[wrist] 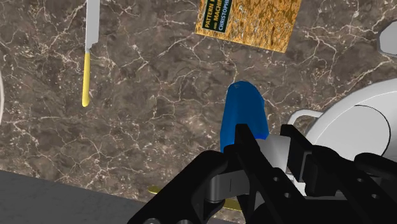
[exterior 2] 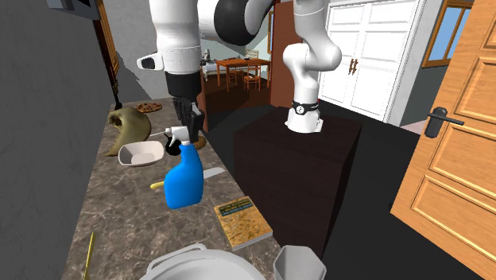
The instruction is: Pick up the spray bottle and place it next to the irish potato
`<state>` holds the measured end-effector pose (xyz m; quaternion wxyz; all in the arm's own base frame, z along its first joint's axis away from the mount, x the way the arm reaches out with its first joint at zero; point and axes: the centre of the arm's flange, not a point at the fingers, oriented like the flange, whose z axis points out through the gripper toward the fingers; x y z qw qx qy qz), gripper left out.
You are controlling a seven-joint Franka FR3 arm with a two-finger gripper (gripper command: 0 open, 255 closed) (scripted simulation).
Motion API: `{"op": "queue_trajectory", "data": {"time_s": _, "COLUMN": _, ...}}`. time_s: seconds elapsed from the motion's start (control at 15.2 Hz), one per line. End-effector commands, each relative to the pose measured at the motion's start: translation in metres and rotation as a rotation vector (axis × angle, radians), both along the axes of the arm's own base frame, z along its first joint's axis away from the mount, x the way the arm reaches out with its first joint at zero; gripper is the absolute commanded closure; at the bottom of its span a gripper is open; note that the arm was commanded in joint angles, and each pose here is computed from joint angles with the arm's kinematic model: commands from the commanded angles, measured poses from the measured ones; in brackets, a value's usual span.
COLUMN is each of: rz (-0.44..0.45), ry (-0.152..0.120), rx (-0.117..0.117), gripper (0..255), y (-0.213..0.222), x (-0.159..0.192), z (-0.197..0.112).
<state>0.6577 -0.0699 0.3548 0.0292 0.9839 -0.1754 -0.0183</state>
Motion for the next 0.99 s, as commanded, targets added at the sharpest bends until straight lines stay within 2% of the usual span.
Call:
{"op": "queue_trajectory", "data": {"time_s": 0.0, "rz": 0.000, "ry": 0.000, "rx": 0.000, "gripper": 255, "y": 0.000, "x": -0.001, "z": 0.011}}
{"op": "queue_trajectory", "data": {"time_s": 0.92, "rz": 0.000, "ry": 0.000, "rx": 0.000, "gripper": 255, "y": 0.000, "x": -0.001, "z": 0.084}}
